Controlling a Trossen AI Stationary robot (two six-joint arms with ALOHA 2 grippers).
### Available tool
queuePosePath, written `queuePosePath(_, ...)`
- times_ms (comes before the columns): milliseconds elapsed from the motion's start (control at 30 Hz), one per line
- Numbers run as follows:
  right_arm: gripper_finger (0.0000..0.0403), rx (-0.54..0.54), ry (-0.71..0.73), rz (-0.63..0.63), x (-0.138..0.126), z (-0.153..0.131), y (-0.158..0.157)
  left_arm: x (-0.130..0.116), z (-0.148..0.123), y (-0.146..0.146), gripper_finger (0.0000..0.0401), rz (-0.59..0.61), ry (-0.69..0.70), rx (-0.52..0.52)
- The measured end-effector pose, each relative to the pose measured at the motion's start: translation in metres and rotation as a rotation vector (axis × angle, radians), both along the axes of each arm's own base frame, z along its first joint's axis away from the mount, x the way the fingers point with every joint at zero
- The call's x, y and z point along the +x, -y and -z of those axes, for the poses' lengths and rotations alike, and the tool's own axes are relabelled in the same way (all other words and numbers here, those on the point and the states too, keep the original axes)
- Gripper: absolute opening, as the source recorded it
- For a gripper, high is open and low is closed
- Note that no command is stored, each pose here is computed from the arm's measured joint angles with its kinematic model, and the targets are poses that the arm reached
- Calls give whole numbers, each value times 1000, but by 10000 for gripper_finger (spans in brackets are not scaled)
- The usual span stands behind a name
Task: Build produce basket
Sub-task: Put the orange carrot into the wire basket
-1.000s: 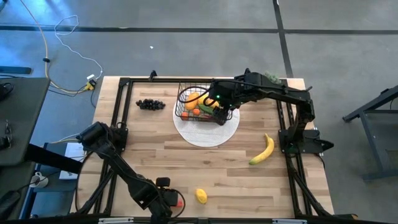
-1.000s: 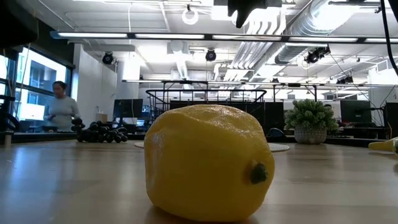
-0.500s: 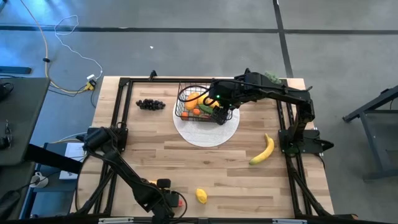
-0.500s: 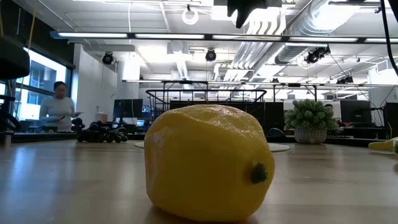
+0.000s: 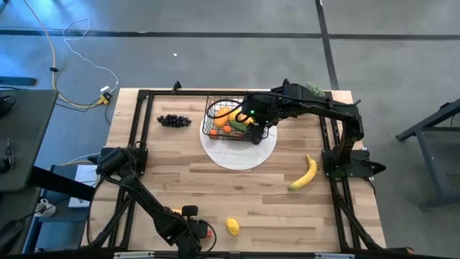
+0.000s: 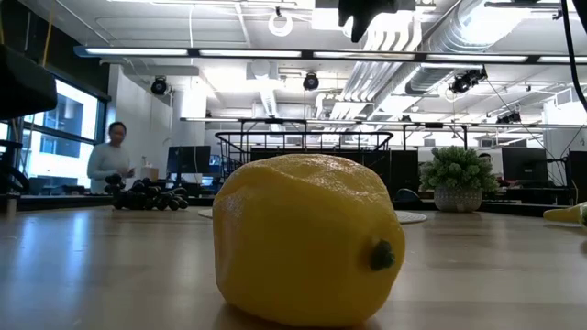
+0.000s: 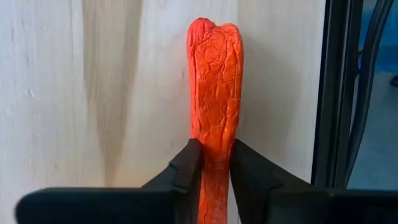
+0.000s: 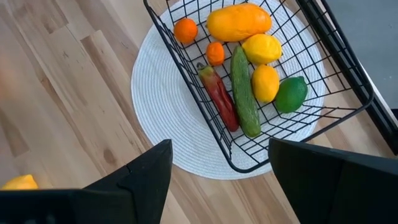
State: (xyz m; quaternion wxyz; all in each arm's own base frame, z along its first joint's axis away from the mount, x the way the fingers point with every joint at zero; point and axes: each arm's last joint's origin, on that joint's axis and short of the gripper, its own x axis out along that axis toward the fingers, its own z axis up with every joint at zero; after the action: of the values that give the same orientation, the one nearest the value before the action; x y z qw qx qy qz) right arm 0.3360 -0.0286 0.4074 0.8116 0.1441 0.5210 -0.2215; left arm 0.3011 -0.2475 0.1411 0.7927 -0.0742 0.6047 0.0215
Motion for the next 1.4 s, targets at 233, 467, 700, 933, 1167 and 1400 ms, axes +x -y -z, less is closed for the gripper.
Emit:
queuePosePath(233, 247, -1, 4, -1, -5, -4, 0, 4, 3, 0, 32, -2, 25, 5)
queuePosePath(467, 247, -32, 46, 12, -23, -20, -1, 14, -4, -1, 23, -24, 61, 13)
queuePosePath(700, 247, -53, 90, 23, -47, -38, -1, 28, -18, -14, 22, -64, 65, 52)
queuePosePath(933, 247, -78, 133, 30, -66, -52, -2, 47, -41, -38, 21, -43, 47, 130)
queuePosePath(1167, 247, -136, 151, 1, -79, -61, -2, 66, -61, -73, 21, -38, 13, 191)
queuePosePath(1400, 247, -201, 163, -18, -90, -68, -1, 91, -83, -112, 21, -23, 52, 216)
